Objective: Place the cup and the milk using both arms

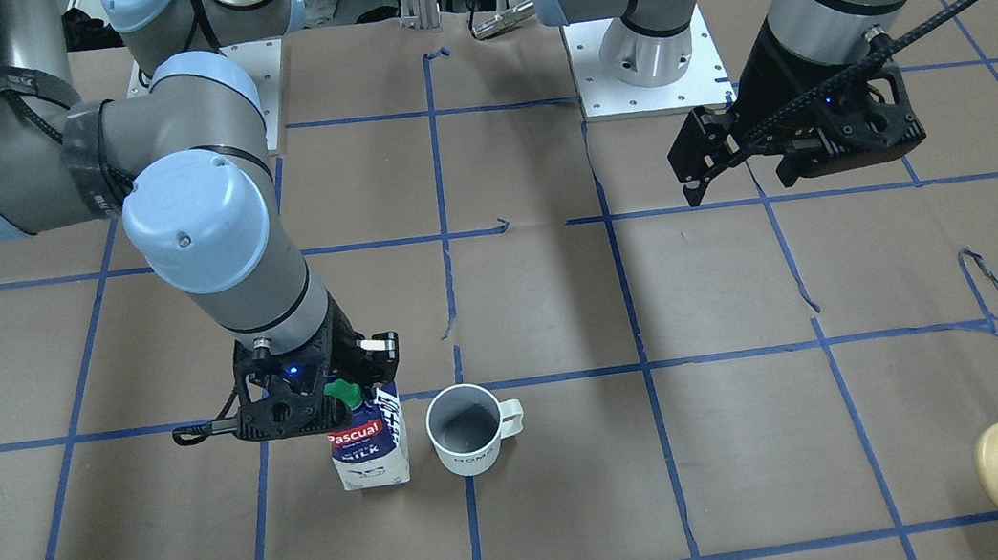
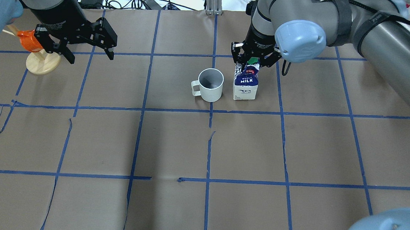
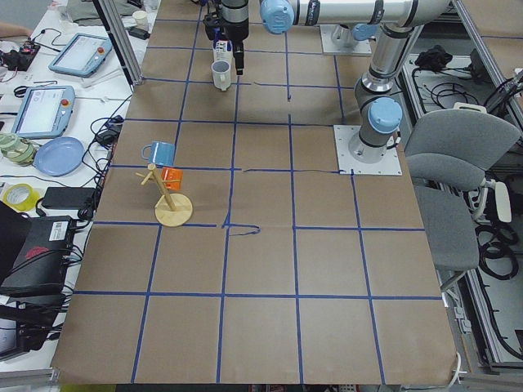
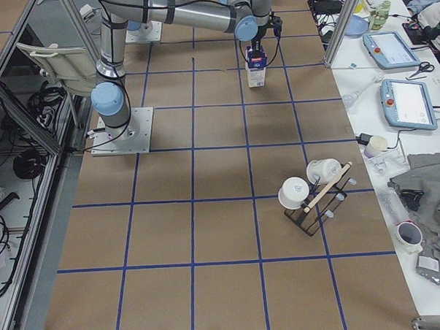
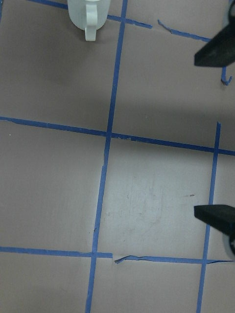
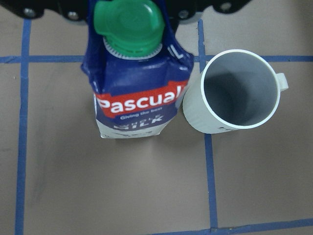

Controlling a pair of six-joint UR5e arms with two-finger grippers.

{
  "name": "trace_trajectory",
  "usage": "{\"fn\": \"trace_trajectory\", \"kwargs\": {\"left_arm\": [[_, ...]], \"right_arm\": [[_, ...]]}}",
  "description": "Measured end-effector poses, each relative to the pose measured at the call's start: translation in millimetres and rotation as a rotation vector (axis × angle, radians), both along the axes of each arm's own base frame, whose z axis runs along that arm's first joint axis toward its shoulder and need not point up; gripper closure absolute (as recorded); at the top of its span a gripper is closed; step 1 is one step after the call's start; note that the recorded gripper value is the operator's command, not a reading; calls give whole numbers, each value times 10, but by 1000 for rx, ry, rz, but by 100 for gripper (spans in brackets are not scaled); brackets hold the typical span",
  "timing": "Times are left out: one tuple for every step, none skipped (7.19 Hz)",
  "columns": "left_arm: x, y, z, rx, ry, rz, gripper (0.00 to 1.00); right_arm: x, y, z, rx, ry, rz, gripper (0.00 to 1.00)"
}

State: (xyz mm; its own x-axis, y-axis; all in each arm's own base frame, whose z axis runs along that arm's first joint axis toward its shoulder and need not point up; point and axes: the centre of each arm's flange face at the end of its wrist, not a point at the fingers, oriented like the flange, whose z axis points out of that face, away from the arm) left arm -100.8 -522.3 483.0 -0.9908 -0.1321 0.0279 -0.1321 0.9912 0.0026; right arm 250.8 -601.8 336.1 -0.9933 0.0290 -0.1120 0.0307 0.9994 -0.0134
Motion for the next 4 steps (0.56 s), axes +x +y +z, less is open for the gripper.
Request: {"fn": "trace_trajectory", "kwargs": {"left_arm": [[-2, 3, -3, -2, 0, -1, 0], [-4, 4, -3, -3, 0, -2, 0], [-4, 5, -9, -2, 0, -2, 0], [-1, 5, -16, -1, 0, -1, 0]], "right_arm": [[20, 17, -41, -2, 4, 3, 0], [20, 20, -39, -5, 10, 3, 0], [11, 19, 30, -16, 13, 3, 0], [-8, 48, 220, -34, 14, 3, 0]]}}
